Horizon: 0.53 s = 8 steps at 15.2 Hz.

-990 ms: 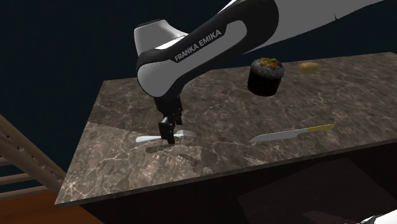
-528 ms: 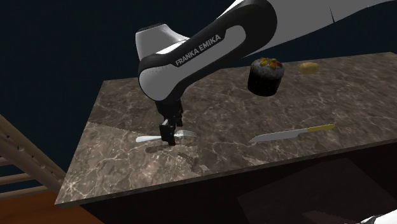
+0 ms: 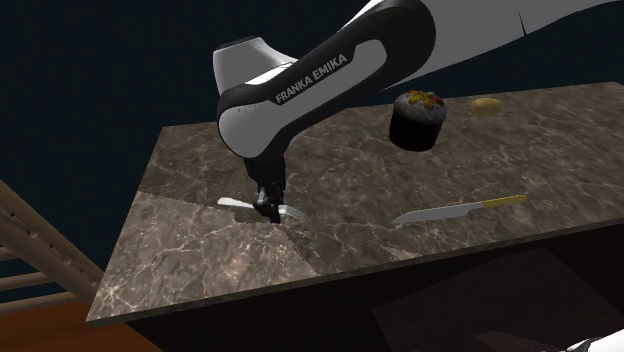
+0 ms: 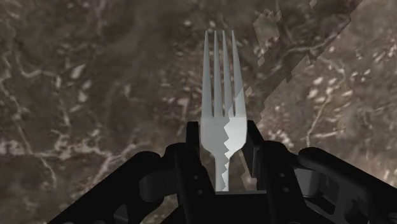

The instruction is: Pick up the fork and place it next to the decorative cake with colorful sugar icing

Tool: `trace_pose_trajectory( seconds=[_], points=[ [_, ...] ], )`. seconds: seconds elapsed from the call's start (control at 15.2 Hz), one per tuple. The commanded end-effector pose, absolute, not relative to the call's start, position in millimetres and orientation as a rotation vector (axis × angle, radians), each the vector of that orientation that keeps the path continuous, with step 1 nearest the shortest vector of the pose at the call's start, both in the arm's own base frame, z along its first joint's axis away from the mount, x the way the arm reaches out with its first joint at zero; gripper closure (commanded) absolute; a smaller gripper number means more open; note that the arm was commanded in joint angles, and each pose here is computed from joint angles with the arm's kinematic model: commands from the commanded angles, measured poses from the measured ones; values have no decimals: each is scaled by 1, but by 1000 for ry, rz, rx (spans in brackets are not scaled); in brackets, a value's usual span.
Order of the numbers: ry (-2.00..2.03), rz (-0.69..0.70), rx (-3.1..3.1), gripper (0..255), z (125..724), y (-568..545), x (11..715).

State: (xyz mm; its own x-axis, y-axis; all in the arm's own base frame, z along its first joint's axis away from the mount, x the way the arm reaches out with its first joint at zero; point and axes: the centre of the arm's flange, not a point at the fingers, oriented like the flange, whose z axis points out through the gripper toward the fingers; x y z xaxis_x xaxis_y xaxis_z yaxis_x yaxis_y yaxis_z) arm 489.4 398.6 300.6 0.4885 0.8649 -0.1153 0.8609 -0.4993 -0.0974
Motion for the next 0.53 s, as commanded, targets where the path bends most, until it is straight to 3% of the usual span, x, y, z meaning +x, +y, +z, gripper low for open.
trace_pose_trajectory(
  seconds=[0.0,0.46],
  points=[
    [-1558,233,-2687,255,300,399,489],
    [-1558,233,-2687,255,327,399,489]
  ],
)
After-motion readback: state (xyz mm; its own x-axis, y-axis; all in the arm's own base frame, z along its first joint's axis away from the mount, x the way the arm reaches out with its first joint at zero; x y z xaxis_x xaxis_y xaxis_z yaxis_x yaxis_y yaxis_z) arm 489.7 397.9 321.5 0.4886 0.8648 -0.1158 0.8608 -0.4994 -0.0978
